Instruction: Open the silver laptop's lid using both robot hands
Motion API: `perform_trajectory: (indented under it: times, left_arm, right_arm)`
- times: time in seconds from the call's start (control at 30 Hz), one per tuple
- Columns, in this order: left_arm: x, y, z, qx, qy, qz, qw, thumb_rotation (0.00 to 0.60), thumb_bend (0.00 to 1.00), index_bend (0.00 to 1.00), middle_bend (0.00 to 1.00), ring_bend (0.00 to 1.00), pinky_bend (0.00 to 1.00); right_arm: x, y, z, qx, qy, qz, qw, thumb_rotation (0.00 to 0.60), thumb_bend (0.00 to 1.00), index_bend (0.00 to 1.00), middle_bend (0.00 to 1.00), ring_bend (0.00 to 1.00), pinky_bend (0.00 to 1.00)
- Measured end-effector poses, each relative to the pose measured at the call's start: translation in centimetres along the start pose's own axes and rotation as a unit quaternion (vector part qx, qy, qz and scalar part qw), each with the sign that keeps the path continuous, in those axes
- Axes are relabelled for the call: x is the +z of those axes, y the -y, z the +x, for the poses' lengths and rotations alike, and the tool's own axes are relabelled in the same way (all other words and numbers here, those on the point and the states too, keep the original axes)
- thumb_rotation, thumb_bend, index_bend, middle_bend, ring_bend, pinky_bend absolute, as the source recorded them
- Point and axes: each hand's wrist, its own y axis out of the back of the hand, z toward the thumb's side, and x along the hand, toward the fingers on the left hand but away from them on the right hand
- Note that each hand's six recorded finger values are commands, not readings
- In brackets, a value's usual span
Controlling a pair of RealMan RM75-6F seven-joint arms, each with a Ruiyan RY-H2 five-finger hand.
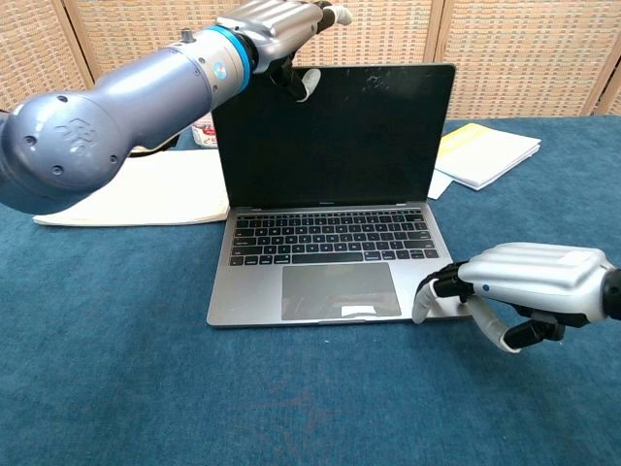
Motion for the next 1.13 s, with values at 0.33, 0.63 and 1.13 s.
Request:
perform_trajectory:
  times: [0.33, 0.63, 1.13]
  left_arm:
    - [-2.3, -3.7, -4.2, 0.036, 0.05, -0.035, 0.9975, 0.6, 0.53, 0.0, 0.0, 0.0, 0.0]
    - [-10.3, -8.3, -11.5, 0.074, 0.006, -0.059, 0.9955, 0.6, 0.0, 0.0, 0.0, 0.0, 0.0]
    - [-22.1, -5.5, -33.9, 0.045, -0.251, -0.097, 0.962, 0.6, 0.0, 0.0, 0.0, 0.0, 0.0]
  right_arm:
    - [0.8, -3.3, 2.0, -0.056, -0.007, -0.012, 0.9984, 0.6, 1.0, 0.25, 0.2, 0.17, 0.27]
    - [-1.3, -8.1, 6.8, -0.184, 0.035, -0.025, 0.982, 0.6, 0.34, 0.14, 0.0, 0.0, 0.11]
    - [-10.6, -6.4, 22.1, -0.358, 0.273, -0.029, 0.8924, 0.6, 0.0, 0.0, 0.0, 0.0, 0.0]
